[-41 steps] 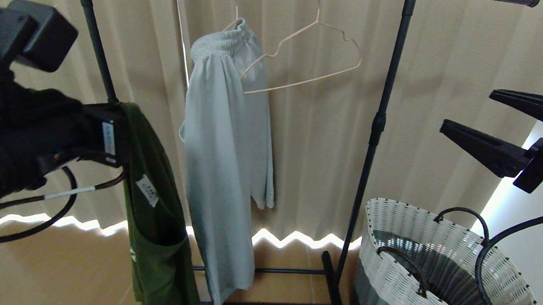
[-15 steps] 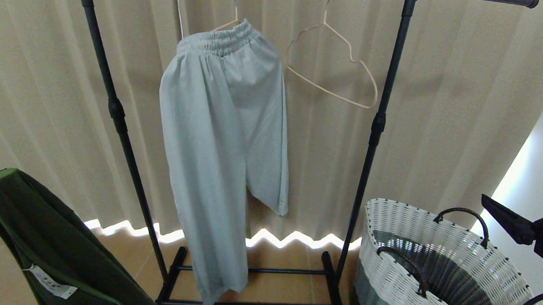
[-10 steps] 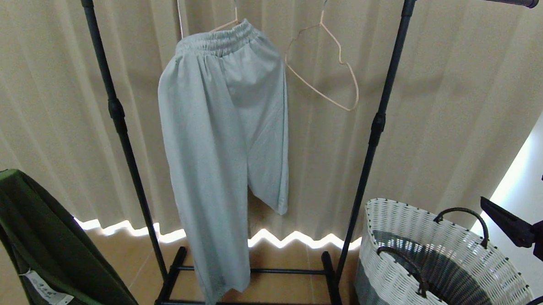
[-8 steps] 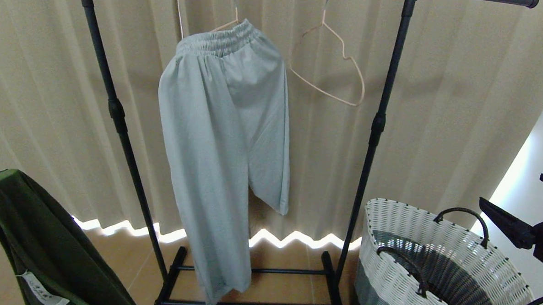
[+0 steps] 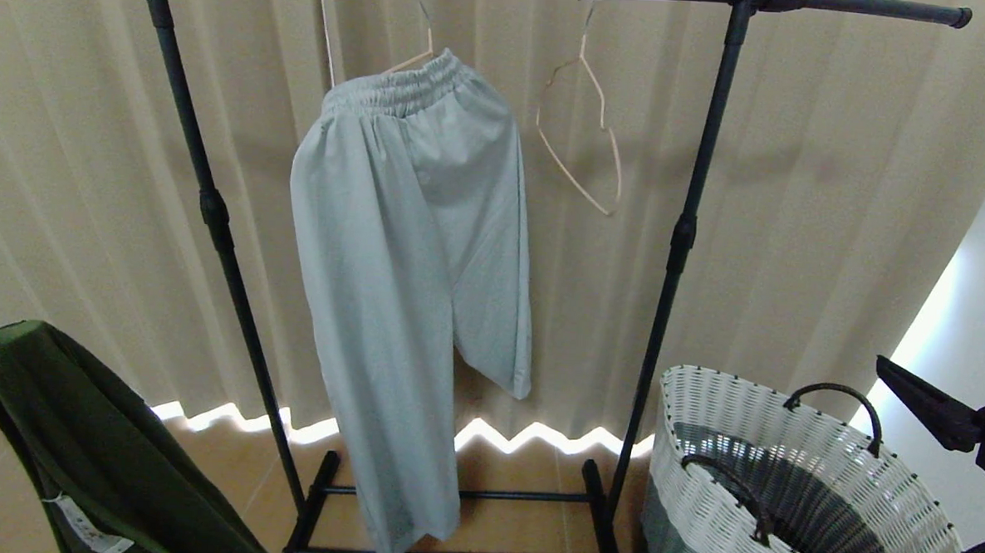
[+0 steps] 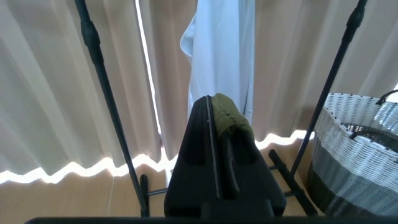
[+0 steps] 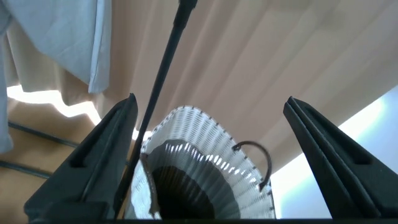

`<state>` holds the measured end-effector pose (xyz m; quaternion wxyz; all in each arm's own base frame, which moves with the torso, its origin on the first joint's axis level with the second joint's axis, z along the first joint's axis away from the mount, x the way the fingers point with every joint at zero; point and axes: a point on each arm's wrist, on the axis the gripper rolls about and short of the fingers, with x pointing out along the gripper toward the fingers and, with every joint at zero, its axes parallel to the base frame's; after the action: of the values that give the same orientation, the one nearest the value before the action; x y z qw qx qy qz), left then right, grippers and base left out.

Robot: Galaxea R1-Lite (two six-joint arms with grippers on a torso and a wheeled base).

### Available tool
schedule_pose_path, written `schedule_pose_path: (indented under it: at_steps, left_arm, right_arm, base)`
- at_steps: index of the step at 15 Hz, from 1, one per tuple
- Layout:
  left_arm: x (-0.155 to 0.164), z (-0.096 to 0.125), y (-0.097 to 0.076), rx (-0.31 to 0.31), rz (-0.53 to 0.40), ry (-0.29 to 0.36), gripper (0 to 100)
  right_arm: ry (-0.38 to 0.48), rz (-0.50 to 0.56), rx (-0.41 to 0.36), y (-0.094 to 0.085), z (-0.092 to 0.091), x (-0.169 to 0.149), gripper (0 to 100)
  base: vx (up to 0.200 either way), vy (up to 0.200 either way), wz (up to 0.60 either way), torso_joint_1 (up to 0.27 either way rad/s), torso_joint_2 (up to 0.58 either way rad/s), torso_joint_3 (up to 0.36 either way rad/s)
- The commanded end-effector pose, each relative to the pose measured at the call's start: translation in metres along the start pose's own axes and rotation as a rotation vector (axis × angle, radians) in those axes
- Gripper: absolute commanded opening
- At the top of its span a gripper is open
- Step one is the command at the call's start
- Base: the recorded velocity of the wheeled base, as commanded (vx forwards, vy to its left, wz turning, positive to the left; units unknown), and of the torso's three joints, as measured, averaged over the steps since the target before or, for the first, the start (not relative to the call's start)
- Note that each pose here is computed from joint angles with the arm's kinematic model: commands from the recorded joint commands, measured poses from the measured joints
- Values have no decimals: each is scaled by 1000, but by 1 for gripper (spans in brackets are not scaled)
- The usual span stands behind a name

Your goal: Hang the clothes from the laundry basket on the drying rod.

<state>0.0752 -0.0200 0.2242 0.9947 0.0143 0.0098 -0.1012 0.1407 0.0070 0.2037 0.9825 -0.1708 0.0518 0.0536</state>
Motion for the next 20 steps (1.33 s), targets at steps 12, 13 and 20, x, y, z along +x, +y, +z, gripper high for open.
schedule_pose_path:
  at_steps: [12, 13, 20]
  left_arm:
    - [6, -8, -1, 5, -1, 46, 0]
    - [8, -9, -1, 6, -1, 55, 0]
    - [9, -13, -1, 17, -2, 72, 0]
  right_arm:
    - [-15, -6, -1, 0, 2, -4, 100]
    - [-22, -9, -2, -1, 2, -6, 100]
    - [38, 16, 21, 5, -13, -10, 100]
  base:
    - [0, 0, 0, 138, -449, -315]
    - [0, 0, 0, 188, -486, -310]
    - [0, 0, 0, 205, -504, -297]
